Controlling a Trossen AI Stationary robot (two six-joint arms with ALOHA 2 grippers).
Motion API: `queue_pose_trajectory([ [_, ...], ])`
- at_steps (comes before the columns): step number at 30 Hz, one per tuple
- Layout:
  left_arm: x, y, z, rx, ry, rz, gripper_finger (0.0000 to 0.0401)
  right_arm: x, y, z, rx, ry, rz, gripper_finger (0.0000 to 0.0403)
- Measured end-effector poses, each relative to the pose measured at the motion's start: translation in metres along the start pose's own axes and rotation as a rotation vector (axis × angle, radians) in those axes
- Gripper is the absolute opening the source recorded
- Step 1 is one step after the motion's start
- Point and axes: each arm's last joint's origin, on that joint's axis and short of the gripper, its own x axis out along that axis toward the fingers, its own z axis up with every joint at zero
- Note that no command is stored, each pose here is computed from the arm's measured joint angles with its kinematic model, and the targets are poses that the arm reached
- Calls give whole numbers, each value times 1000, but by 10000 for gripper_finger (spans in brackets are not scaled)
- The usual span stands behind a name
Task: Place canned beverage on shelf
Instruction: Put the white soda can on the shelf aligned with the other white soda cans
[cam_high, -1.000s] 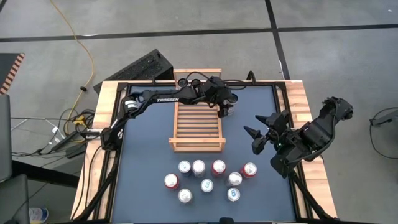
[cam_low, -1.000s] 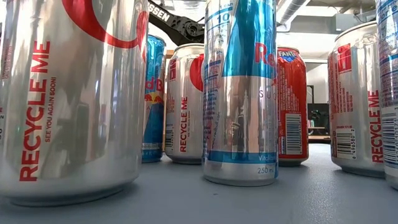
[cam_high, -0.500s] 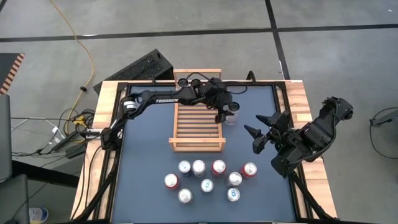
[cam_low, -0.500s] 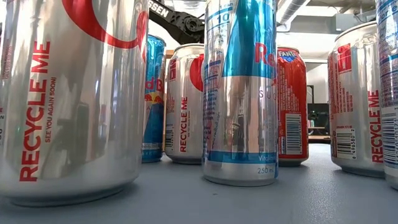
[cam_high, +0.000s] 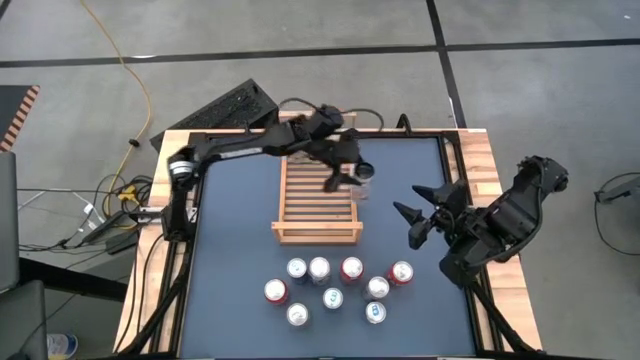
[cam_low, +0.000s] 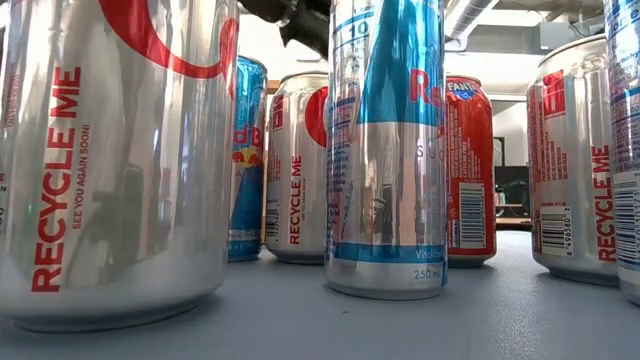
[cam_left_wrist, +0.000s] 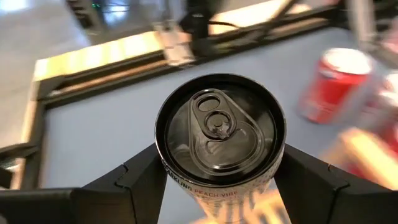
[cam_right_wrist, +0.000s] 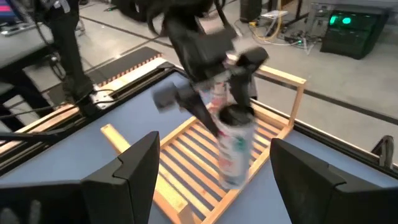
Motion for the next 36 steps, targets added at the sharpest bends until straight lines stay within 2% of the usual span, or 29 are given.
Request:
queue_pose_trajectory([
  [3,-34,-7,1,15,-3,-26,238,-6,1,-2,-11,3,27,276],
  [9,-98,-19,-7,173,-100,144,238,-11,2,-4,-21,-25,49,276],
  [12,-109,-14,-18,215,-143,261,238,-11,2,-3,-32,-44,45,276],
  [15,-112,-2,-26,223,-154,339,238,-10,2,-3,-34,-54,40,276],
  [18,-107,11,-30,222,-134,371,238,-9,1,-2,-29,-55,33,276],
  [22,-94,29,-41,163,-77,360,238,-8,2,-2,-22,-55,31,276],
  [26,-95,52,-36,121,-67,396,238,-8,2,-2,-21,-56,31,276],
  [30,-81,70,-43,76,14,425,238,-8,2,-2,-24,-59,31,276],
  [36,-68,82,-47,33,33,424,238,-8,3,-2,-29,-60,29,276],
])
